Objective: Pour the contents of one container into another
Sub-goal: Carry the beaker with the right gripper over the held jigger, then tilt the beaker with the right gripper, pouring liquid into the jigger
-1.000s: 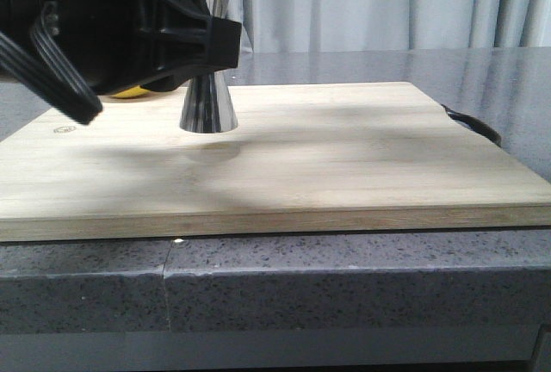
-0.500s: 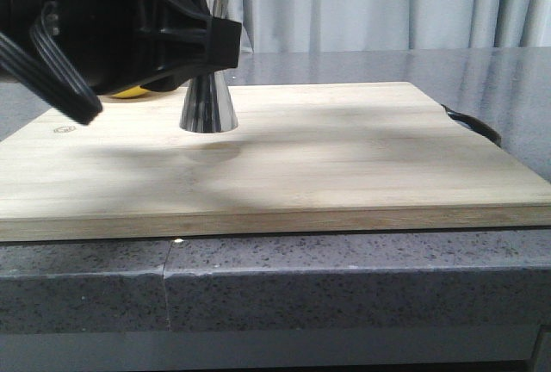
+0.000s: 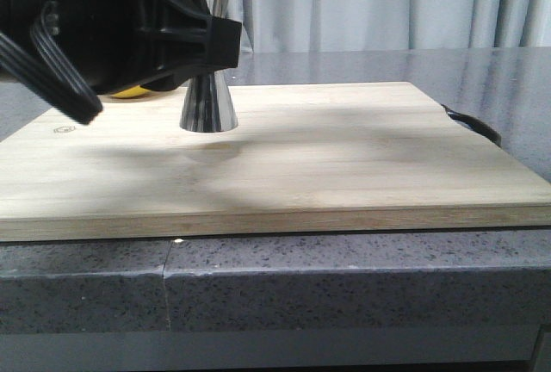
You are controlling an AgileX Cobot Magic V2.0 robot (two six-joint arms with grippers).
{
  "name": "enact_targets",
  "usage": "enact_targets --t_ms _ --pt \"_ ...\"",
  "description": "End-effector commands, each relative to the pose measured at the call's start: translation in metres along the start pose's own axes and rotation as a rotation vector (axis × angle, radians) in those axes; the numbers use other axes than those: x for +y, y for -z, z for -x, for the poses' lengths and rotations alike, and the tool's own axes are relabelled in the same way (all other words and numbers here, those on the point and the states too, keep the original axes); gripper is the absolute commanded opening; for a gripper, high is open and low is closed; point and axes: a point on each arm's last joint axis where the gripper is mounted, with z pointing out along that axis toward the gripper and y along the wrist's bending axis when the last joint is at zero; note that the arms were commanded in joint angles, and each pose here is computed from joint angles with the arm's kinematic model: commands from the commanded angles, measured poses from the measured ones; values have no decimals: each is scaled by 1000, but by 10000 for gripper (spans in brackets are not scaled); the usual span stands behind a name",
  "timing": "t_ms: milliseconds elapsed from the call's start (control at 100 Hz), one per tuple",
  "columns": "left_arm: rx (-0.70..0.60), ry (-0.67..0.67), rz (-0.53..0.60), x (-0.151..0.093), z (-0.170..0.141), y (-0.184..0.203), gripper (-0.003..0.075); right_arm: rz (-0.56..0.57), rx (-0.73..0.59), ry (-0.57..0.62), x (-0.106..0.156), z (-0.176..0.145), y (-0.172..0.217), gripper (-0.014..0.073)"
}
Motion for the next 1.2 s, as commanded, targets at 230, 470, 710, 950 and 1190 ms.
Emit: enact_targets --t_ms 230,470,710,950,1190 --pt "-170 15 -6 -3 29 4 -12 -53 -40 105 -20 12 12 270" --pt "-170 15 -6 -3 29 4 -12 -43 -38 140 -19 12 12 270" --pt "-170 15 -6 -3 29 4 -12 -39 -38 153 -19 12 12 270" --pt "-170 15 -6 -3 29 4 -12 -31 -32 178 -18 11 12 270" --pt "-170 15 -6 -3 29 4 -12 -30 -24 181 -18 11 12 270"
